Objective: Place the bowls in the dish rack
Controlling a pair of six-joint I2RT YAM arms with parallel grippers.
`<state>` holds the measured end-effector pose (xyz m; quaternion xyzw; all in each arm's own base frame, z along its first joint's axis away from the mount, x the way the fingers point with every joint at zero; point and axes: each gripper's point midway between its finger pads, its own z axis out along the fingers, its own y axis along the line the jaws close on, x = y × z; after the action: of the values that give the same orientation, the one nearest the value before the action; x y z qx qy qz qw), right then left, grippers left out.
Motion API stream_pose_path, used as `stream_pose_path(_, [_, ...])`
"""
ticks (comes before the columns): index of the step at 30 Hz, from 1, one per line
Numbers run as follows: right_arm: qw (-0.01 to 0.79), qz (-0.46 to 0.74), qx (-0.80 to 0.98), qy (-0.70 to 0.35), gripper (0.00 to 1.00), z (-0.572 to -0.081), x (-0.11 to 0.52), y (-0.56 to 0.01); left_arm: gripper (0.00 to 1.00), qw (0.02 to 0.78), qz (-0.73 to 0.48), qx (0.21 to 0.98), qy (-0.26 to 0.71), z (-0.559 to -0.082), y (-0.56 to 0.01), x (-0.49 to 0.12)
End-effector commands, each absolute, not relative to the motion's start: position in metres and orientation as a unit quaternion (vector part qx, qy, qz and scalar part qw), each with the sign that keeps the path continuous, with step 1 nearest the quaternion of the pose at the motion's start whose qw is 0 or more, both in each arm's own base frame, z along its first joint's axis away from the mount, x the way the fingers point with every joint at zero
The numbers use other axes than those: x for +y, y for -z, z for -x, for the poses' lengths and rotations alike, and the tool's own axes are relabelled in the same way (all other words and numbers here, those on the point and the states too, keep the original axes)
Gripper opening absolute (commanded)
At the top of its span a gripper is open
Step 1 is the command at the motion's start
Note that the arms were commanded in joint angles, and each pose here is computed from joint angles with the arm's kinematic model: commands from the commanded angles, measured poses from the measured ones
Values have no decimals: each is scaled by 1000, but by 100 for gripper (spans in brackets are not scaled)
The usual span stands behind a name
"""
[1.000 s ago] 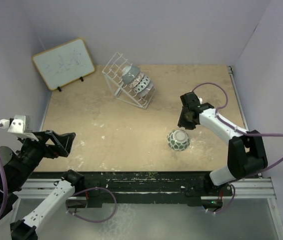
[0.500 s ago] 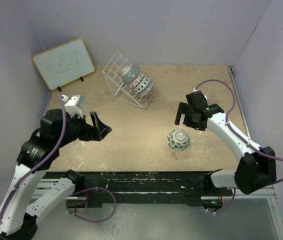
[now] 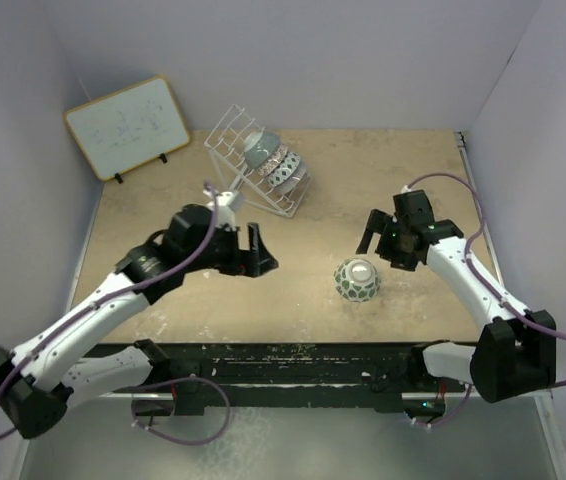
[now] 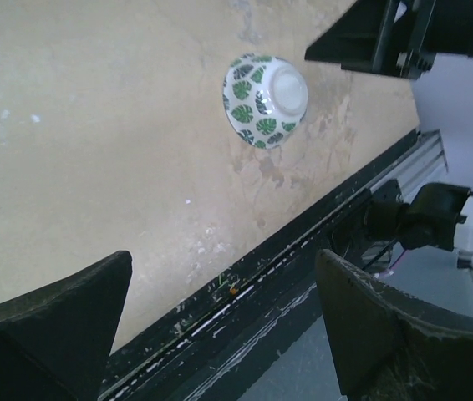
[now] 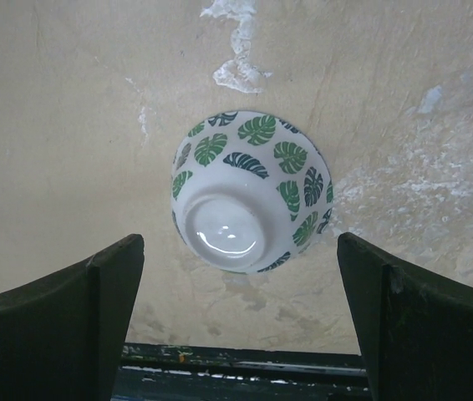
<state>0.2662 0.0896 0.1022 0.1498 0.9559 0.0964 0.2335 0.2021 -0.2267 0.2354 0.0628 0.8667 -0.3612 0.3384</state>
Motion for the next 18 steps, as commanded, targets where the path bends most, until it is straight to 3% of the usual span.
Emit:
stream_pose_path(1, [260, -165, 937, -164, 100, -275, 91, -122, 94, 368, -89, 850, 366, -214, -237, -283])
stream_pose_path(15, [247, -248, 895, -276, 100, -264, 67, -115, 90, 404, -118, 825, 378, -251, -192, -385])
stream_pose_path(18, [258, -246, 896, -264, 100, -265, 62, -122, 83, 389, -127, 840, 358, -262, -171, -404])
